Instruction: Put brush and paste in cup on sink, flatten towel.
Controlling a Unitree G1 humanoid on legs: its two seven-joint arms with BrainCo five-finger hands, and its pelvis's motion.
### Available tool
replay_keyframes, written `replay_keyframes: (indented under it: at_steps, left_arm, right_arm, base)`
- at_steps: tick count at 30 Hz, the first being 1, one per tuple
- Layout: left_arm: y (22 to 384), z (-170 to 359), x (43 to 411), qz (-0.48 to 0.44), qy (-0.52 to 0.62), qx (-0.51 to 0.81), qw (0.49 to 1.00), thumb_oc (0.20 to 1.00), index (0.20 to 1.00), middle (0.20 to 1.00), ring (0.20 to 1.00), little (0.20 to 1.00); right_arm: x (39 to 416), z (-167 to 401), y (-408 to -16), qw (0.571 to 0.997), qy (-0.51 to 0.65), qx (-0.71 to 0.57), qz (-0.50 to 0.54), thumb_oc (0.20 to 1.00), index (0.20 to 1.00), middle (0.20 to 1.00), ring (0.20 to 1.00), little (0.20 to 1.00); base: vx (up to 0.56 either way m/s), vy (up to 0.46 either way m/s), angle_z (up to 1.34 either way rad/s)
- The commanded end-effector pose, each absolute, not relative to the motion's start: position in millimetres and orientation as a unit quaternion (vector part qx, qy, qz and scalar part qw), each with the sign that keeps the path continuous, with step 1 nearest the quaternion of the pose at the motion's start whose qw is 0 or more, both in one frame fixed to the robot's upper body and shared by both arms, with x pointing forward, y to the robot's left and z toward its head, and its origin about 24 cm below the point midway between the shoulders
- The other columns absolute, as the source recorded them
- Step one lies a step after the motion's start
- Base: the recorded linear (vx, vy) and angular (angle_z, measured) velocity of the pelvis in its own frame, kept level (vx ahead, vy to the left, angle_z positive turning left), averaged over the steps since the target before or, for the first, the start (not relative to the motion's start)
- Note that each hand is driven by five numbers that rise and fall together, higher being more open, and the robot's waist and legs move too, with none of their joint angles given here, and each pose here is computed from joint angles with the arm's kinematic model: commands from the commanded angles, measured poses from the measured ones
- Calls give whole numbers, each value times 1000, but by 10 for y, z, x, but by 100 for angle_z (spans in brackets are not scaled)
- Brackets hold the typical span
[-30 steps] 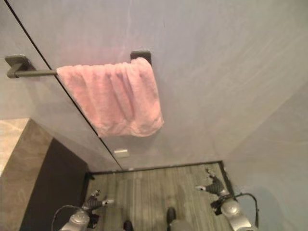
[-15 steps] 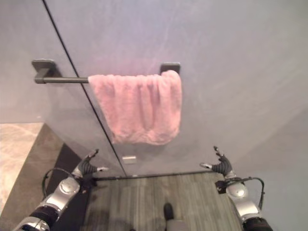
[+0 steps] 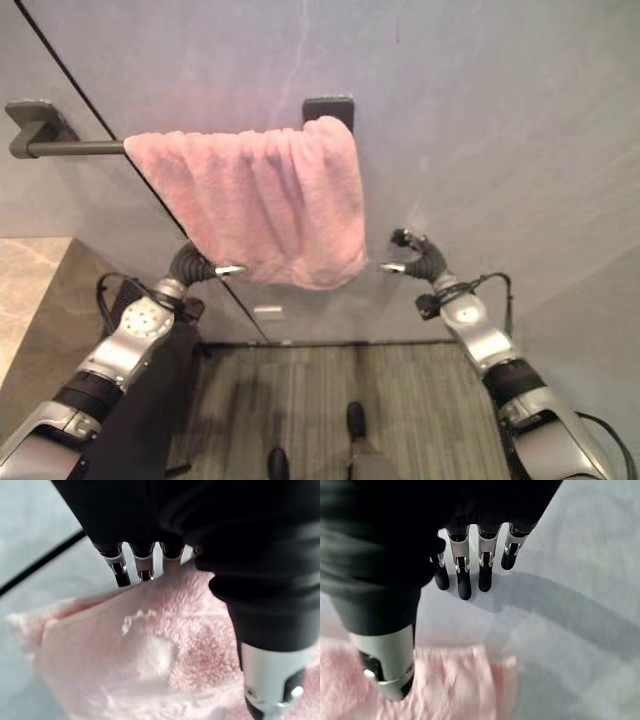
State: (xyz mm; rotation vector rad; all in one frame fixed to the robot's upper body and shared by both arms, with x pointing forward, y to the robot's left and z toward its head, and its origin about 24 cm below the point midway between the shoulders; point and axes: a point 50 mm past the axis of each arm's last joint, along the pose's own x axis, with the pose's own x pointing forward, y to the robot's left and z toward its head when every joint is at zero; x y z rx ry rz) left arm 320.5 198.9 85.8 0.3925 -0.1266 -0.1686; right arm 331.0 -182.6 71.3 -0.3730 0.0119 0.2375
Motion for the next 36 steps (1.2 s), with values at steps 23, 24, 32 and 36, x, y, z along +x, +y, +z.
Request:
replay_keyframes:
  at_steps: [23, 24, 32, 36]
  left_arm:
    - [1809, 1808, 2707, -4, -356, 73, 932, 200, 200, 200, 200, 200]
    - [1793, 1852, 2586, 50, -395, 66, 915, 200, 200, 200, 200, 200]
    - [1754, 1416, 2578, 151, -338, 114, 922, 200, 200, 200, 200, 200]
    - [1732, 1173, 2652, 153, -271, 104, 945, 200, 200, 200, 200, 200]
  right_arm:
    - [2793, 1872, -959, 922, -311, 43, 225, 200, 200, 200, 200, 200]
    - [2652, 1975, -907, 903, -361, 85, 217, 200, 200, 200, 200, 200]
    - [2575, 1951, -374, 889, -363, 44, 276, 200, 200, 200, 200, 200]
    - [2634, 1927, -208, 892, -356, 4, 280, 200, 200, 200, 200, 200]
  base:
    - [38, 22, 2]
    - [47, 47, -20]
    - [-3, 14, 11]
    - [-29, 1, 14]
